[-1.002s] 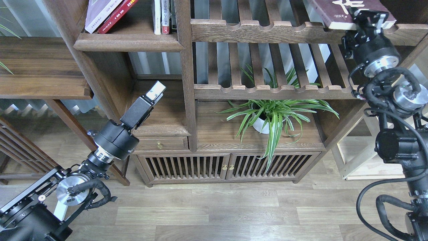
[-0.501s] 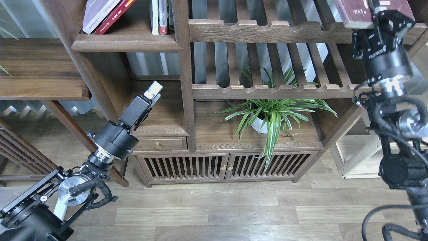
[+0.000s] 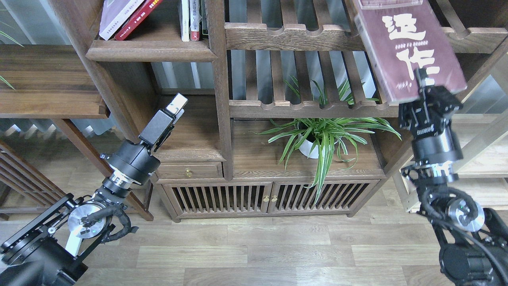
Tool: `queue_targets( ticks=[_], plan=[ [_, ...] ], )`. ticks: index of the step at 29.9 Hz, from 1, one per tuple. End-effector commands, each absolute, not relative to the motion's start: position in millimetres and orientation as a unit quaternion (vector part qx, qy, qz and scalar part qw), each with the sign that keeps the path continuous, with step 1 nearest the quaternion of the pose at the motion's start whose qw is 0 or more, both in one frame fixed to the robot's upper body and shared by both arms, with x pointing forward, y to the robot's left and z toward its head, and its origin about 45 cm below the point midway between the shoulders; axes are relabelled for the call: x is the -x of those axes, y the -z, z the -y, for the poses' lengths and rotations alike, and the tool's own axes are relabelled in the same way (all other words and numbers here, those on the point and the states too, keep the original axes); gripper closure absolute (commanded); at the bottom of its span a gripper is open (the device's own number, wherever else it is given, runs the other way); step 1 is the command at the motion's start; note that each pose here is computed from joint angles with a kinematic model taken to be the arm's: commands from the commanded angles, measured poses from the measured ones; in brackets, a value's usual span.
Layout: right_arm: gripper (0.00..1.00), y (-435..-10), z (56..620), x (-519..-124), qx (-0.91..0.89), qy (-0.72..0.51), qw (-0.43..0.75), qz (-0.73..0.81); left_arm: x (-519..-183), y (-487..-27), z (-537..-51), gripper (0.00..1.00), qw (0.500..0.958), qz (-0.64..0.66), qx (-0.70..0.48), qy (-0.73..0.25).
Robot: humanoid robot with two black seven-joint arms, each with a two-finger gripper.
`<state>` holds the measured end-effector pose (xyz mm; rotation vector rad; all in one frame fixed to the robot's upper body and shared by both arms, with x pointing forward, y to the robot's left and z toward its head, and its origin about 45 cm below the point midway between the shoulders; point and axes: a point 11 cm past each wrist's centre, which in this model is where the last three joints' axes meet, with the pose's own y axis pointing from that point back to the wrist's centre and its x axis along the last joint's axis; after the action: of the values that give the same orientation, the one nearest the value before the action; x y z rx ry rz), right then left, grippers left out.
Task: Organize books on shelf
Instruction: 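Pull the maroon book off the top shelf and lower it with the right gripper, then hold the maroon book between both grippers and pass it to the left gripper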
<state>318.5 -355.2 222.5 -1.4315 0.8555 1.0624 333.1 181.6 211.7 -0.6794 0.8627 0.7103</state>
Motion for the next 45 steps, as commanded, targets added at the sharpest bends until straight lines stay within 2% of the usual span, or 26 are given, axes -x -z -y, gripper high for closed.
queue_targets(
  ticks=[1,6,12,18,23,33,45],
  plan=[
    [0.94,-212.3,350.1,-312.9,0.603,-0.461,0.538,-0.367,-331.9,-210.6,-170.3,0.02,0.777,-0.428,0.335,-0.317],
    [0.95,-194.6,319.4,-307.6,0.619,-0.489,0.497,-0.361,-332.4,-215.6,-153.0,0.02,0.76,-0.451,0.361,-0.297],
    [0.95,-166.8,248.1,-294.7,0.62,-0.546,0.464,-0.32,-342.9,-216.8,-134.2,0.02,0.754,-0.459,0.37,-0.289],
    [0.95,-158.4,190.8,-283.5,0.631,-0.571,0.442,-0.284,-330.9,-179.1,-124.9,0.02,0.757,-0.492,0.31,-0.297],
    [0.95,-153.1,150.2,-269.6,0.632,-0.598,0.423,-0.252,-323.9,-170.7,-120.2,0.02,0.757,-0.502,0.298,-0.295],
    [0.95,-148.9,117.2,-254.0,0.641,-0.617,0.396,-0.226,-306.3,-158.4,-114.5,0.02,0.762,-0.518,0.265,-0.282],
    [0.91,-140.2,115.0,-245.0,0.642,-0.624,0.381,-0.231,-300.2,-152.3,-117.9,0.07,0.764,-0.527,0.246,-0.278]
  ],
)
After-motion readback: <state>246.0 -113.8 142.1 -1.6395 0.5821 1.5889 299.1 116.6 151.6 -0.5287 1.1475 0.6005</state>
